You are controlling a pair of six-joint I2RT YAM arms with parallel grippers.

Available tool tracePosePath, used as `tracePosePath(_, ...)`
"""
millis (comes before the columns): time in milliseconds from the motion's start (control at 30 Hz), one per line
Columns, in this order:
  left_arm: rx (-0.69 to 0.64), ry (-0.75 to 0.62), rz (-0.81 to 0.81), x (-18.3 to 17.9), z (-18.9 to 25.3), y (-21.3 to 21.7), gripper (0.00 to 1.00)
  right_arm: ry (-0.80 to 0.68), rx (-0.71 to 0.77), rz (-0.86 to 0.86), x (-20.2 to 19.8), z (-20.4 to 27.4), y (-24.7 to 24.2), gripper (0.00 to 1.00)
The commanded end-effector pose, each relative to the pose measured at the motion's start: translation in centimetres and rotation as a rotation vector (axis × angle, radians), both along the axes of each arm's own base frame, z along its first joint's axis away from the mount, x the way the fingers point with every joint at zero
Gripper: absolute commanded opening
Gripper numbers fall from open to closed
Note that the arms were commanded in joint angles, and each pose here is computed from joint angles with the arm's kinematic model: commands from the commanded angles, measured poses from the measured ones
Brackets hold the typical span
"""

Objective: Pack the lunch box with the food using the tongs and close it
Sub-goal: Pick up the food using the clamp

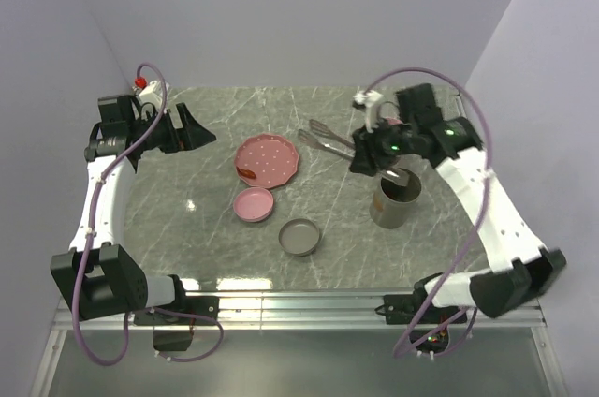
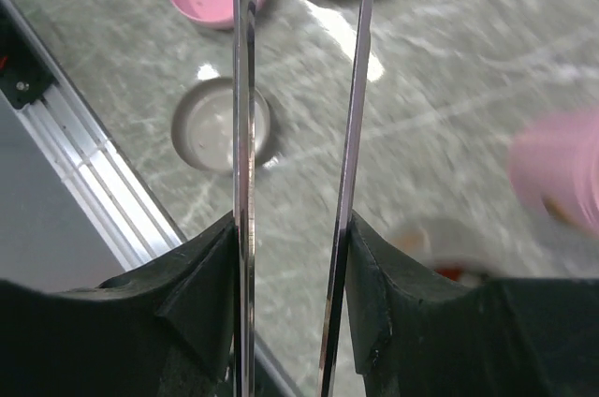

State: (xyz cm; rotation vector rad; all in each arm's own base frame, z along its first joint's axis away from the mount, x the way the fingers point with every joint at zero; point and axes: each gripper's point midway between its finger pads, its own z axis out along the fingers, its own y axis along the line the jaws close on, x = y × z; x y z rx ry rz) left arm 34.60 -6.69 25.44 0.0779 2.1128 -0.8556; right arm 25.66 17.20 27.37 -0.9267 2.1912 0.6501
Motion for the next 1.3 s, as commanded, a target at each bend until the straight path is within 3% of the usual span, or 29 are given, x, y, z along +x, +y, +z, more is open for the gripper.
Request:
tracePosePath(0,-0.025,-0.040,-0.043,0.1,1.4,-0.5,0.99,-0.073,0.043,0.051,2.9,0.9,4.6,0.50)
tracePosePath(200,-0.044,-0.014,-0.045,0.2,1.0,-0.6,0.99,-0.041,-0.007,0.179,4.7,-3.3,11.8,0.49)
tracePosePath(500,-0.055,-0.004,-0.041,0.1,0.7,-0.5,0.99,0.019,-0.088,0.243,7.1,-9.6,17.2,0.47)
tracePosePath(767,-0.124,0.017,-0.041,0.1,0.6,-0.1,0.99,0.023,-0.160,0.249,7.9,-13.1,18.3,0.47)
tracePosePath(1267,-0.131,0.055,-0.034,0.3,-0.6,0.7,0.99,0.080,-0.194,0.266,7.8,-15.6,18.7,0.48)
